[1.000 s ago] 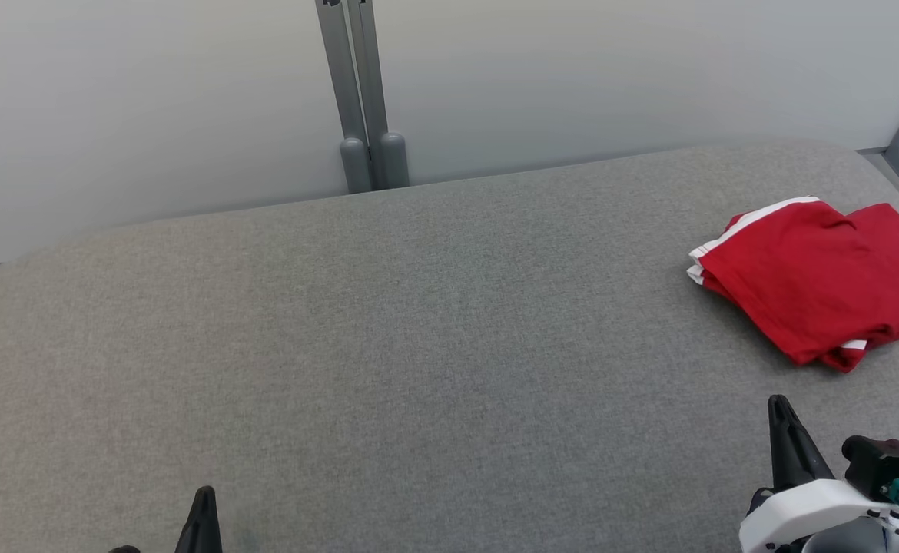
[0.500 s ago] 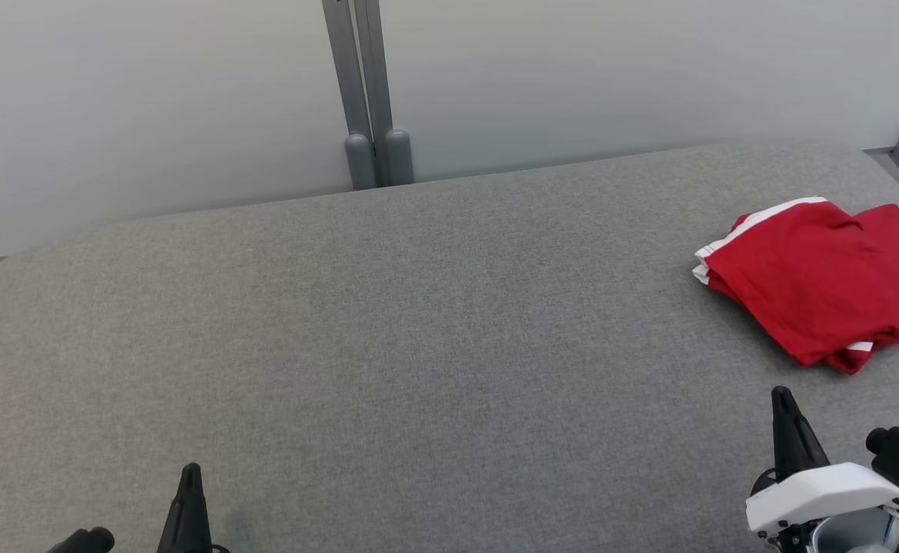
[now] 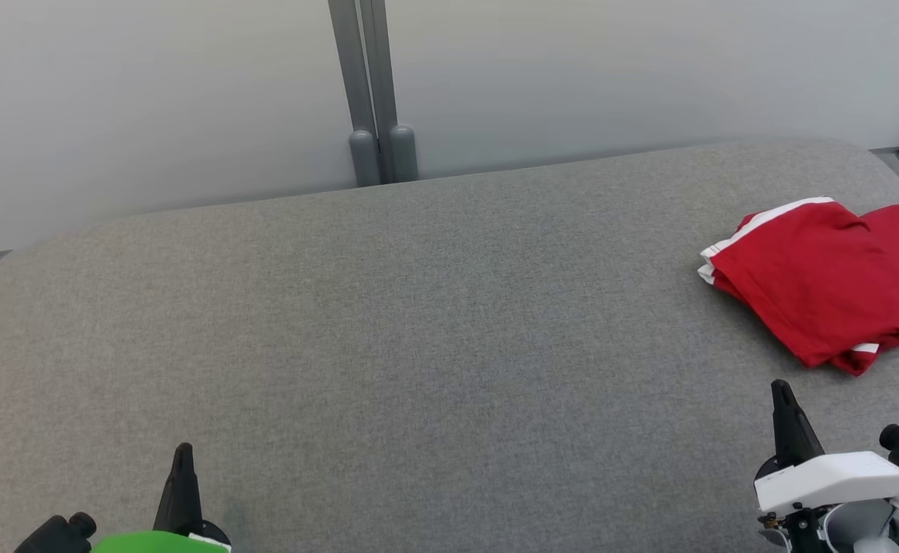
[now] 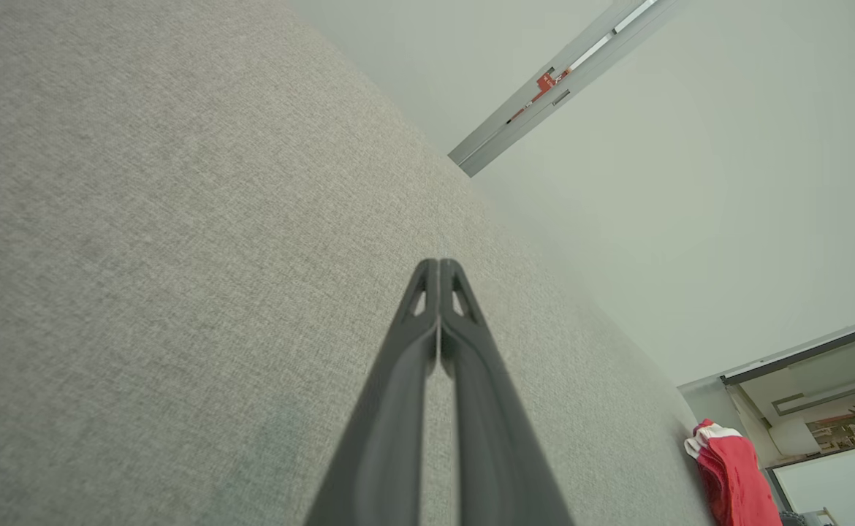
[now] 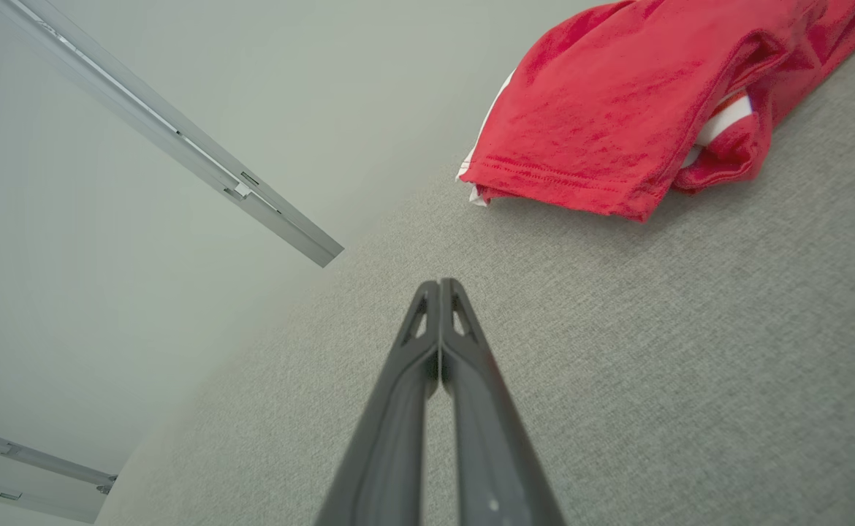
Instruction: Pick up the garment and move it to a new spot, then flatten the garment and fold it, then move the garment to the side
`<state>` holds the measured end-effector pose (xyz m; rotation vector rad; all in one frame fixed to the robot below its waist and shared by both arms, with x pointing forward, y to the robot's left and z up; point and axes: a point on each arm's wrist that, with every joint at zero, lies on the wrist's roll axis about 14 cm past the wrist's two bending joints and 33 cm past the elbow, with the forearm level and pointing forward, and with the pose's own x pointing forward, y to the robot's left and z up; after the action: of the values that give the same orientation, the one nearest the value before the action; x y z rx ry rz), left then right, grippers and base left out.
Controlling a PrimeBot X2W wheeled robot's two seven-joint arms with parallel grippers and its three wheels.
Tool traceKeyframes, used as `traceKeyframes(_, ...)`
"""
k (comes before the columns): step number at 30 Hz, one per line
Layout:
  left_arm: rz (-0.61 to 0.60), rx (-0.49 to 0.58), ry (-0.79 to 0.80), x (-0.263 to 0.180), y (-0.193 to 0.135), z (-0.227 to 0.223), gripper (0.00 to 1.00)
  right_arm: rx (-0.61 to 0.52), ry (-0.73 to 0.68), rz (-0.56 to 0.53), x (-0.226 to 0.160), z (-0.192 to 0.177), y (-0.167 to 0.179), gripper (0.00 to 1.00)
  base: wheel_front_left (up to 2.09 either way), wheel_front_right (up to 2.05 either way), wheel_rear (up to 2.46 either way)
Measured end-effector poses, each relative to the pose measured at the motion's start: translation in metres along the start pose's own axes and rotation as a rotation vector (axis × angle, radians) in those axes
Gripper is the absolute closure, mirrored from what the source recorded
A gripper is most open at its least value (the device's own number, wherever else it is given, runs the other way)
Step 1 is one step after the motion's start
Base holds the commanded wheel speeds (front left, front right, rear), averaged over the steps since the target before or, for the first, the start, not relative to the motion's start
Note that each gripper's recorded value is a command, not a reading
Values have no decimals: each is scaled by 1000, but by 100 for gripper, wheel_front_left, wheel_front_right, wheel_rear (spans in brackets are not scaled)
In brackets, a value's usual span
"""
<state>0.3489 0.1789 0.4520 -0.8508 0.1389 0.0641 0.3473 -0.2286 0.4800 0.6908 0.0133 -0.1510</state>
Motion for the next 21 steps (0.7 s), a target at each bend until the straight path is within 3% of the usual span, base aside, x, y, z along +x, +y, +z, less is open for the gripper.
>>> traceKeyframes(21, -13, -233, -14, 11, -7, 14, 100, 277, 24, 12, 10, -1, 9, 100, 0, 0, 0)
